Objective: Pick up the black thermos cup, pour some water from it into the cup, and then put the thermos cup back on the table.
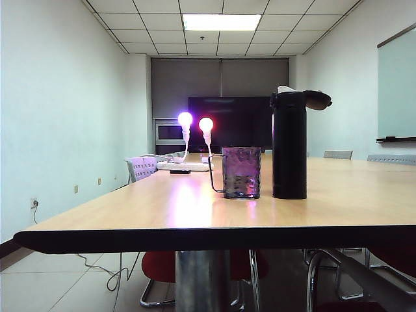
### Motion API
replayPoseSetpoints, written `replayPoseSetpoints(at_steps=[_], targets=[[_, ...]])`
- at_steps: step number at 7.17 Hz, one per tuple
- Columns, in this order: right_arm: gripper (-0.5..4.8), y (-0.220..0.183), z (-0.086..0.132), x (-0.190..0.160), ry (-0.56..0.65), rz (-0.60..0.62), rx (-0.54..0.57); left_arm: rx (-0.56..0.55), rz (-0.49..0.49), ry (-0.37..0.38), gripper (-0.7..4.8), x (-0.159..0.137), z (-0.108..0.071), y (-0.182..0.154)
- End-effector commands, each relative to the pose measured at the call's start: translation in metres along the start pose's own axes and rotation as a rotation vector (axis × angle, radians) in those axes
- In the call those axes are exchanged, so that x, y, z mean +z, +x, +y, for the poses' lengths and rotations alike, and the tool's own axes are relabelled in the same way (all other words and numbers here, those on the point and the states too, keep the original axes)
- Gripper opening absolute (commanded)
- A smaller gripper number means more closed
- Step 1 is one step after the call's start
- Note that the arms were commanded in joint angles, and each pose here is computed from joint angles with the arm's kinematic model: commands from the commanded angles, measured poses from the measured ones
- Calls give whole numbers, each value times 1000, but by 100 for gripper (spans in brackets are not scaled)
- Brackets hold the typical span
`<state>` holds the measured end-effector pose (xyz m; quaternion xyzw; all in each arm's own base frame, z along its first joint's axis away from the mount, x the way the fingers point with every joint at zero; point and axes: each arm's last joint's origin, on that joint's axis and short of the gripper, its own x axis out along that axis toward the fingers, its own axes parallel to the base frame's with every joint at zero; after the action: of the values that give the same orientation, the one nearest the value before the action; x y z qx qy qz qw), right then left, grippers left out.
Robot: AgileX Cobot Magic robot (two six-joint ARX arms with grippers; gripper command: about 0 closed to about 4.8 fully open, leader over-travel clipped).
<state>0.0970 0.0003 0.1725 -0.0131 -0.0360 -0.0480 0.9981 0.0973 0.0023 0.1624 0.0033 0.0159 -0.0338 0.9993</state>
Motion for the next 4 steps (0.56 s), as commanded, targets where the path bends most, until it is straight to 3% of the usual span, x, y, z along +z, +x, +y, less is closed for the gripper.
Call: replayPoseSetpoints(at_steps=[1, 4], targets=[[-6, 0, -3, 2, -2, -19, 47, -5, -12, 7, 0, 1, 0, 0], [-6, 0, -3, 2, -2, -19, 47, -5, -12, 7, 0, 1, 0, 0]])
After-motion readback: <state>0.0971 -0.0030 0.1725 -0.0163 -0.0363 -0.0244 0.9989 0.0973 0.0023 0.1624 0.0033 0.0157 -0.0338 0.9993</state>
